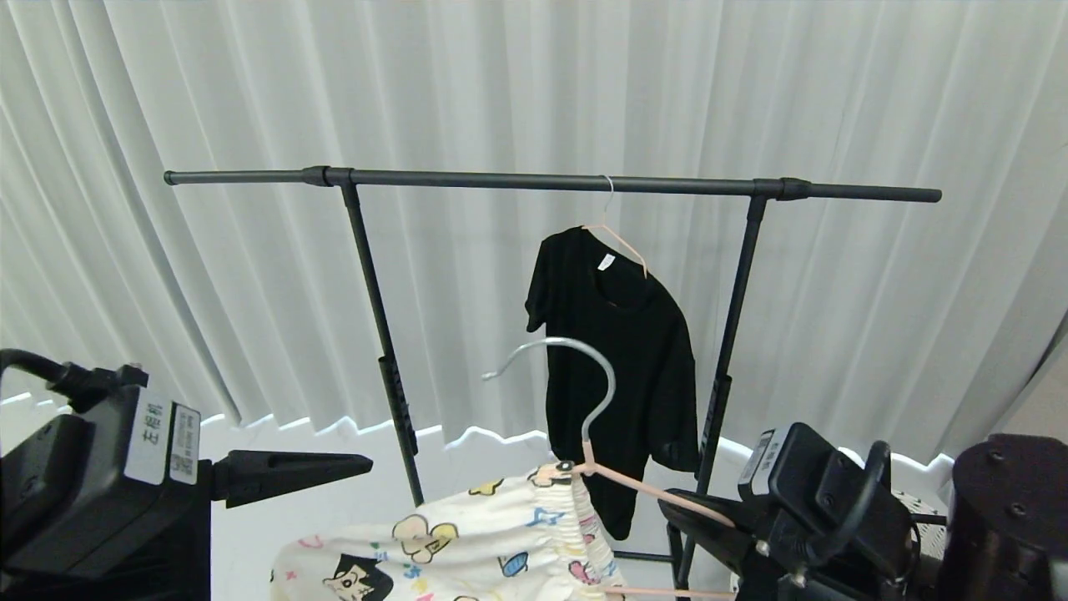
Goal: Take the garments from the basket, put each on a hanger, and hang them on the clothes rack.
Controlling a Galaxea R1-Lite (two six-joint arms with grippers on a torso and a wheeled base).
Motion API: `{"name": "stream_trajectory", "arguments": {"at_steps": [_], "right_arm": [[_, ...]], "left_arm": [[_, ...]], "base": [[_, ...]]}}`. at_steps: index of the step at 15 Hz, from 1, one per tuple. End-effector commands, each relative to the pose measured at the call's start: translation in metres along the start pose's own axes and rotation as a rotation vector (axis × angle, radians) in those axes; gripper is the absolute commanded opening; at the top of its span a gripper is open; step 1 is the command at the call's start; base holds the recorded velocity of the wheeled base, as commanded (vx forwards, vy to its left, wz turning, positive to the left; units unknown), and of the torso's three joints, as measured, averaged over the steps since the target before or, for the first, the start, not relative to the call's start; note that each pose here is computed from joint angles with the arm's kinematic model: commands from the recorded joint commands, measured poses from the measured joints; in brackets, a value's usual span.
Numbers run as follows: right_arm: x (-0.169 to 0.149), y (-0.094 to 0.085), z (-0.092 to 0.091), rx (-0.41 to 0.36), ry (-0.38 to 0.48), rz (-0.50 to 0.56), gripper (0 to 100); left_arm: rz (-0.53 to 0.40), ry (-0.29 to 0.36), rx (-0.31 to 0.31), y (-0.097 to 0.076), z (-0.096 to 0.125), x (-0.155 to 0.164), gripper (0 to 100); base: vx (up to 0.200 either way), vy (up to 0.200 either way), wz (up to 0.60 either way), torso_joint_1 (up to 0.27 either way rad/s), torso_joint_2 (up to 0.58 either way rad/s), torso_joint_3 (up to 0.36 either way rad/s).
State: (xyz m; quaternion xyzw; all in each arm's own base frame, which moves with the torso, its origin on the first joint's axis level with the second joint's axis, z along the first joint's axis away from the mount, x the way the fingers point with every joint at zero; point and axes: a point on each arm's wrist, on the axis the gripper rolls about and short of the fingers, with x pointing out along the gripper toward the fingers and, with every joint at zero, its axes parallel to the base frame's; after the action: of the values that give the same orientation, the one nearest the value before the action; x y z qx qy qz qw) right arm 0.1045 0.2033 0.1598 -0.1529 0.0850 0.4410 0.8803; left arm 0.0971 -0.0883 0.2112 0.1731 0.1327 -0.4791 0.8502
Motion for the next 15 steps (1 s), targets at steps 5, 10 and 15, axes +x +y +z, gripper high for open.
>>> {"name": "stream_trajectory", "arguments": {"at_steps": [5,10,15], "right_arm": [[-0.005,0.012,0.006,-0.047,-0.035,0.052,0],[-0.008,0.023,0.009,-0.076,-0.06,0.096,0],[-0.01,0.023,0.009,-0.076,-0.066,0.095,0]], "left_arm": [[-0.062,0.053,0.002,-0.006,-0.013,0.017,100],[-0.077,0.07,0.003,-0.008,-0.016,0.021,0],[-0.12,0.097,0.009,-0.013,-0.018,0.028,0]], "base": [[0.0,0.0,0.0,0.0,0.0,0.0],[0.0,0.0,0.0,0.0,0.0,0.0],[0.0,0.0,0.0,0.0,0.0,0.0]]}}
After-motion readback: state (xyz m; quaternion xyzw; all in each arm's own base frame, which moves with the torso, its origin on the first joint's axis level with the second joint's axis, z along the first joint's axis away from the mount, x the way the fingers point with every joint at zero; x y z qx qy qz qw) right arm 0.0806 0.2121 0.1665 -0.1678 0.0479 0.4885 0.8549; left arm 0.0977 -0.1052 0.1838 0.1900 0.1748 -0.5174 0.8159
